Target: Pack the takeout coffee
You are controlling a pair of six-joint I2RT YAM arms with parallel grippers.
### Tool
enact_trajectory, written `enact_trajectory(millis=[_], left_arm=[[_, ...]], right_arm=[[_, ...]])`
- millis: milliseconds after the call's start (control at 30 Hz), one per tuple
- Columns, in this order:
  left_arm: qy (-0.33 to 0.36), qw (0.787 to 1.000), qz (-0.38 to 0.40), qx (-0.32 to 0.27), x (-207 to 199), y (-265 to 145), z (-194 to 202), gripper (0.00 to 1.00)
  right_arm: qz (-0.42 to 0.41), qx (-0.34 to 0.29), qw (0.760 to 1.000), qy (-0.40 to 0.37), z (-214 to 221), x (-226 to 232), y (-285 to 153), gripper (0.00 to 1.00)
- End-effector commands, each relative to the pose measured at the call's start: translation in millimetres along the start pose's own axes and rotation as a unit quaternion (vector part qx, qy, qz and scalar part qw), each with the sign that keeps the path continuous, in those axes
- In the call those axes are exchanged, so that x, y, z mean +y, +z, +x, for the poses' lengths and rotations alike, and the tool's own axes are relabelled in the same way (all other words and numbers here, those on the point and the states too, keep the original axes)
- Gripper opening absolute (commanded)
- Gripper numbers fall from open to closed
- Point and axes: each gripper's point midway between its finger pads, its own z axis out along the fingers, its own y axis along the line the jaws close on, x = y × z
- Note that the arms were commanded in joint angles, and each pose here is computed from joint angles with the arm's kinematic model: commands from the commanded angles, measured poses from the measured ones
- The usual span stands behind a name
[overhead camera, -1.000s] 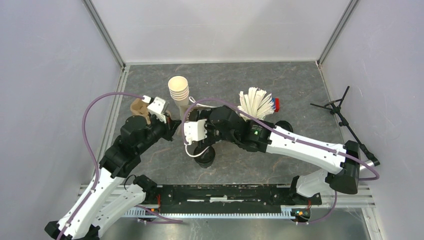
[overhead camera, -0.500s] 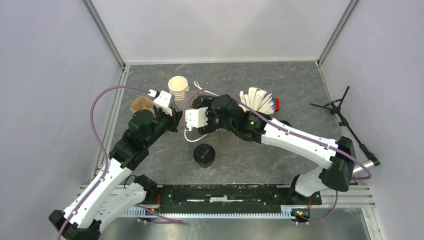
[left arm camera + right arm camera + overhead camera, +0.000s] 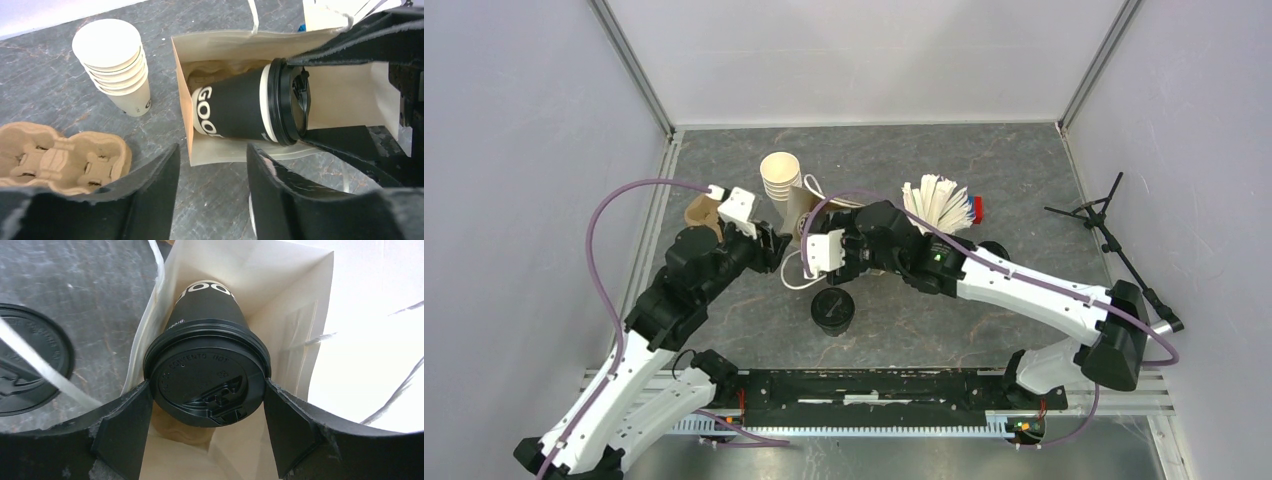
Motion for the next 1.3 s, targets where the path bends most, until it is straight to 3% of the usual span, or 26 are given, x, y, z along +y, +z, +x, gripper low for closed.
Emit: enact_trajectory(millis=[0, 200, 433, 633, 833, 967, 1167, 1267], left_arm=[[-0.021, 0.999, -0.01, 0.025, 1.0, -30.7, -16.5, 0.63], [-0.039, 0.994, -0.015, 0.097, -0.8, -40.5, -3.0, 0.65], [-0.068, 0.99, 0.014, 0.12, -15.3, -21.4, 8.8, 0.71], [-0.067, 0.991, -0.048, 0.107, 6.6, -9.5, 13.0, 0.71], [-0.064, 0.992, -0.026, 0.109, -0.2, 3.8, 27.4, 0.71], [-0.062, 0.992, -0.008, 0.112, -5.3, 7.3, 38.3, 0.64], [-0.06, 0.994, 0.008, 0.086, -9.5, 2.9, 28.9, 0.28], [-0.061, 0.994, 0.033, 0.086, -17.9, 2.0, 31.2, 0.16]], right_arm=[[-0.006, -0.057, 0.998, 0.009, -24.8, 5.6, -15.6, 0.79], [-0.02, -0.058, 0.998, 0.018, -23.4, 18.8, -24.7, 0.79], [-0.023, -0.046, 0.998, 0.026, -13.6, 30.6, -35.1, 0.79], [-0.012, -0.029, 0.999, 0.031, -6.6, 30.5, -41.0, 0.78], [-0.007, -0.017, 0.999, 0.033, 0.3, 30.6, -45.7, 0.79], [0.004, -0.008, 0.999, 0.037, 3.6, 27.2, -48.2, 0.79], [0.008, 0.001, 0.999, 0.038, 7.4, 25.8, -52.8, 0.78], [0.004, 0.002, 0.999, 0.04, 8.7, 28.1, -53.4, 0.78]])
